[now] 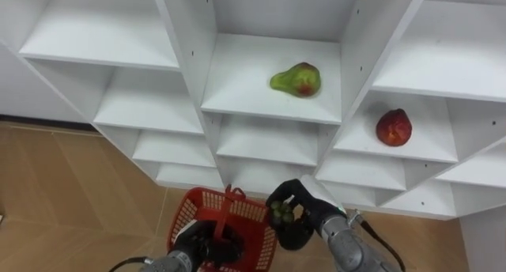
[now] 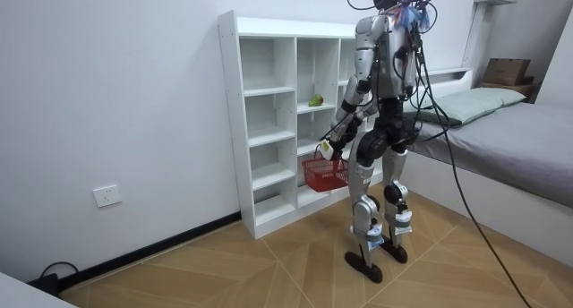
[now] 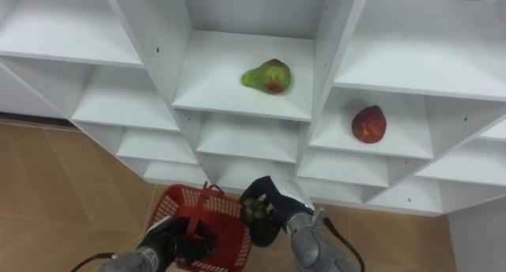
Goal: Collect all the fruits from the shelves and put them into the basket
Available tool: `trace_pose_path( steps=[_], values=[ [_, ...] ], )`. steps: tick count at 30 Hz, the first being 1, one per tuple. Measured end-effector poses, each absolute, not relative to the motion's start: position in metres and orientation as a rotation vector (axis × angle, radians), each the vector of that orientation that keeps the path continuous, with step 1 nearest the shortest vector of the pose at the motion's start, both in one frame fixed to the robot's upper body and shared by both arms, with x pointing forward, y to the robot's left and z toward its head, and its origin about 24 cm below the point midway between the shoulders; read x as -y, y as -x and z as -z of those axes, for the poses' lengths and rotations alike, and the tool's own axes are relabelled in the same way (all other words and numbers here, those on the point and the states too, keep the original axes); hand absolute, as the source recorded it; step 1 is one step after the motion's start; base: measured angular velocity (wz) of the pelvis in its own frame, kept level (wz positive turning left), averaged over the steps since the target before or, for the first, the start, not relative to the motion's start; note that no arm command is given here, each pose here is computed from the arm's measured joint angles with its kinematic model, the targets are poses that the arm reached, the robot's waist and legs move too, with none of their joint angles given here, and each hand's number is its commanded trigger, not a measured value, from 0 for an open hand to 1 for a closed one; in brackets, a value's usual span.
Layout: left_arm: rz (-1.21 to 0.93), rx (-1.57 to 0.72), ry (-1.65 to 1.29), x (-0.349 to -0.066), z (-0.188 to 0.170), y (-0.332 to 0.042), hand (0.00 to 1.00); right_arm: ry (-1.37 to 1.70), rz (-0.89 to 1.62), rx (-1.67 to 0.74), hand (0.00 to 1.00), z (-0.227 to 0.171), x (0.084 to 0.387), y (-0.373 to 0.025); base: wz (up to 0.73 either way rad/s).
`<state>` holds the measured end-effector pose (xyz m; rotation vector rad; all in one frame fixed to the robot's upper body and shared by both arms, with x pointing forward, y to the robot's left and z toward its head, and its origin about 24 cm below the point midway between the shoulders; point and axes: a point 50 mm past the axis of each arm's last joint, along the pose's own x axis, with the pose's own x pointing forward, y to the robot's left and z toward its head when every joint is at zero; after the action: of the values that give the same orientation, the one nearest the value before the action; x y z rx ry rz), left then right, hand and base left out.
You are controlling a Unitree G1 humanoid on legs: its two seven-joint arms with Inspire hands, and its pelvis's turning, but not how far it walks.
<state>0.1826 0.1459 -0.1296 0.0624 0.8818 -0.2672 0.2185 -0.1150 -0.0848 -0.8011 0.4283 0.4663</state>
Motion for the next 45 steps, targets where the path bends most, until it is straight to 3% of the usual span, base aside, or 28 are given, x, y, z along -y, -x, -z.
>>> trace_pose_path(
  steps=[30,31,32,33,45],
  values=[
    [0.373,-0.865,-0.065,-0.132,0.127,-0.185,1.0,0.698,-0.568,-0.475,1.0,0.087,0.1,-0.215,0.0],
    [0.377,-0.867,-0.068,-0.133,0.127,-0.185,1.0,0.694,-0.571,-0.478,0.67,0.087,0.1,-0.215,0.0],
    [0.382,-0.869,-0.073,-0.133,0.127,-0.184,1.0,0.694,-0.579,-0.479,0.53,0.087,0.099,-0.215,0.0],
    [0.384,-0.871,-0.074,-0.133,0.128,-0.184,1.0,0.695,-0.582,-0.479,0.0,0.087,0.099,-0.214,0.0],
    [0.412,-0.892,-0.091,-0.136,0.13,-0.18,1.0,0.623,-0.593,-0.53,0.0,0.092,0.099,-0.211,0.0]
  ],
)
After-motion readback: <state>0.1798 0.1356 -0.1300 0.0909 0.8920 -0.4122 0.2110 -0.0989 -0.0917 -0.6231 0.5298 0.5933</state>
